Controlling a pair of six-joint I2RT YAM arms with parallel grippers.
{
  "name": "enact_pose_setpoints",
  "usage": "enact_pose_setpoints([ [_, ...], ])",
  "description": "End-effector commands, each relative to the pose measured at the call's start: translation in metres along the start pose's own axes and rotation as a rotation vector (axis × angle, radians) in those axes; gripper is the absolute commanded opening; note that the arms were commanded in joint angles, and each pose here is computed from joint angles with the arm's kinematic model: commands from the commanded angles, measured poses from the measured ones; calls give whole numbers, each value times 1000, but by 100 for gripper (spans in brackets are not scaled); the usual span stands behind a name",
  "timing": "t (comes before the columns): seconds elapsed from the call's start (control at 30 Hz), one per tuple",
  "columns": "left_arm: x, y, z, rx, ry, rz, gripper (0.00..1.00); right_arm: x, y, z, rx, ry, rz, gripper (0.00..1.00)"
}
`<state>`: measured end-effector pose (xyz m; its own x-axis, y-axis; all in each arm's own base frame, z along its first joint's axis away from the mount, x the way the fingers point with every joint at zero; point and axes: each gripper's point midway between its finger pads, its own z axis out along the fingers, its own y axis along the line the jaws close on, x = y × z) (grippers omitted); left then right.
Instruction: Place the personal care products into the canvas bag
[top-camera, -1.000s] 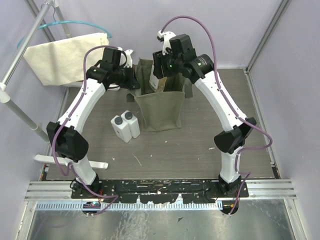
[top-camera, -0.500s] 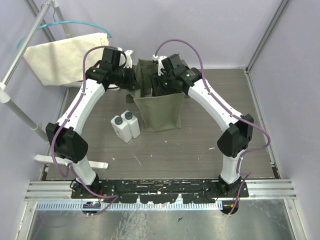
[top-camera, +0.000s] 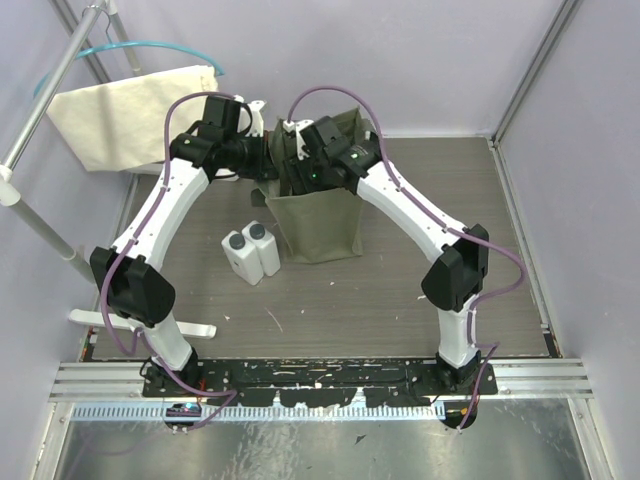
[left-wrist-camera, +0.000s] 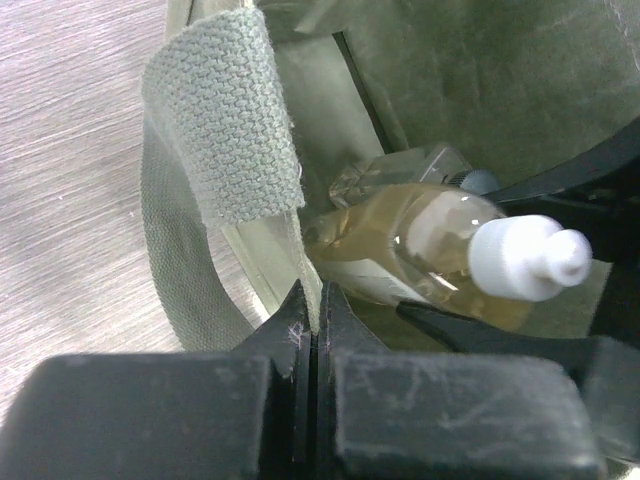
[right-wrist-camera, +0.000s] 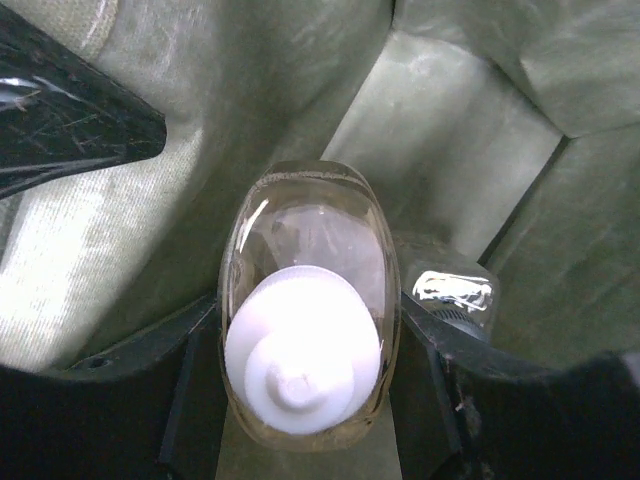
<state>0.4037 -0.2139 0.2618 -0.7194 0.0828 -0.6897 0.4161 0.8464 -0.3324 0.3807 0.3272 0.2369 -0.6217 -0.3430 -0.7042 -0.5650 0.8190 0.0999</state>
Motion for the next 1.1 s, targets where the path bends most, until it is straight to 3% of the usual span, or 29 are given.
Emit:
enact_pose_setpoints([
  [0.0, -5, -2, -14, 3, -31, 28, 0, -39, 10, -14, 3, -136, -14, 1],
  [0.43, -9, -1, -15, -8, -41, 34, 0, 21, -2, 22, 71, 50, 22, 1],
  [1.07, -10, -2, -18, -12, -48, 37, 0, 88, -4, 56, 129, 245, -56, 1],
])
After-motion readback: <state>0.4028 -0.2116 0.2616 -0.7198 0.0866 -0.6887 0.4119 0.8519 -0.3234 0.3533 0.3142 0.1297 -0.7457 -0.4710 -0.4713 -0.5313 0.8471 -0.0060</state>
